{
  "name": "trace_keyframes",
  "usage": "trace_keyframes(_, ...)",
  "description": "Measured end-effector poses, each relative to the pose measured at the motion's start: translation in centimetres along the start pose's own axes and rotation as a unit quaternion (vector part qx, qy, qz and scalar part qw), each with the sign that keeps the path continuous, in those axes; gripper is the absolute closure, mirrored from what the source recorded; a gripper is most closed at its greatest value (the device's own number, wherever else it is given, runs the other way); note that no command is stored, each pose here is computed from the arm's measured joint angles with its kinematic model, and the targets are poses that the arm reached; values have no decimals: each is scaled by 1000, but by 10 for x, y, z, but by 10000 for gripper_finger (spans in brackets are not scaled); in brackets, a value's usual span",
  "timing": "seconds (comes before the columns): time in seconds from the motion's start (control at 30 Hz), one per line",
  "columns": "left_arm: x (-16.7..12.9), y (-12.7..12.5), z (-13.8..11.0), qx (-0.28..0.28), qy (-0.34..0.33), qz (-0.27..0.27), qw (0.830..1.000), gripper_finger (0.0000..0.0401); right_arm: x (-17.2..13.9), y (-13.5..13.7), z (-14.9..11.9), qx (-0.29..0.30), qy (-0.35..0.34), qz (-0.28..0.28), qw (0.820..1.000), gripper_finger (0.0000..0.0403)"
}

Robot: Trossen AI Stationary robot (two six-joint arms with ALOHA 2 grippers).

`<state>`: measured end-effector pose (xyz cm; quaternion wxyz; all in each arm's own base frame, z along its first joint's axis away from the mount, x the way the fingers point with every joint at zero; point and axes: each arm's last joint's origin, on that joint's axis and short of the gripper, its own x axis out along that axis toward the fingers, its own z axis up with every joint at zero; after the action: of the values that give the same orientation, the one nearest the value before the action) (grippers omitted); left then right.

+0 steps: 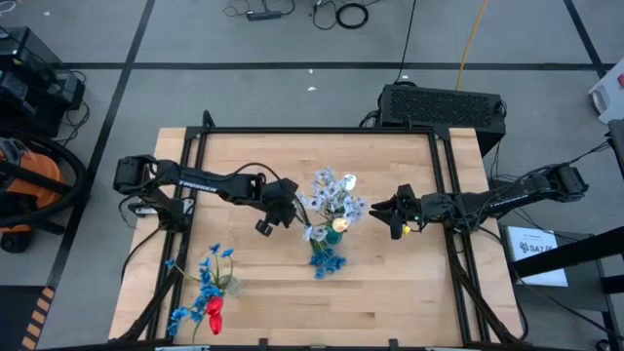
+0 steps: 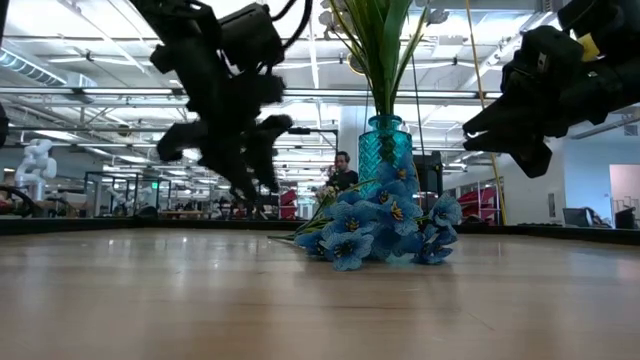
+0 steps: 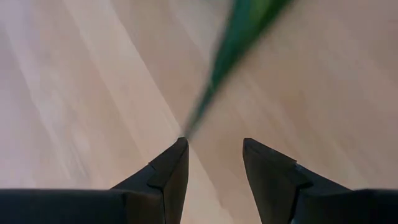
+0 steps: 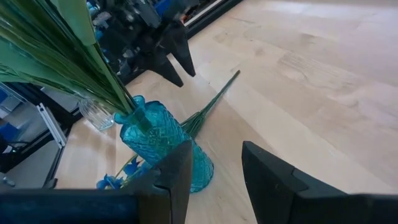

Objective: Sort flowers into vase by color
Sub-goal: Put the blue flowers into the transparent flower vase

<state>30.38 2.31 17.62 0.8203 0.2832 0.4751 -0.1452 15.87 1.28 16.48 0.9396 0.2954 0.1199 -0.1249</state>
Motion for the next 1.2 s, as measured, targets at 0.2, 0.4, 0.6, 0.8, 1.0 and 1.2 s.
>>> trace_keyframes(0.2, 12, 4, 5, 17, -70, -24, 997, 241, 0, 0, 0, 9, 1, -1, 1000, 271)
trace_keyframes(0.4, 43, -1, 1, 90, -65, -53, 992, 241, 0, 0, 0, 21, 1, -3, 1000, 271)
trace_keyframes(0.6, 48, 5, 8, 92, -84, -34, 992, 241, 0, -1, -1, 34, 3, -7, 999, 271)
trace_keyframes(0.8, 52, 8, 7, 102, -106, -49, 988, 241, 0, -1, -1, 43, 3, -6, 999, 271)
trace_keyframes(1.0, 72, 3, 3, 100, -105, -71, 987, 242, 0, -2, -1, 47, -2, -16, 999, 271)
trace_keyframes(1.2, 77, -4, -3, 91, -76, -107, 987, 283, 0, -2, -1, 47, -2, -18, 999, 271)
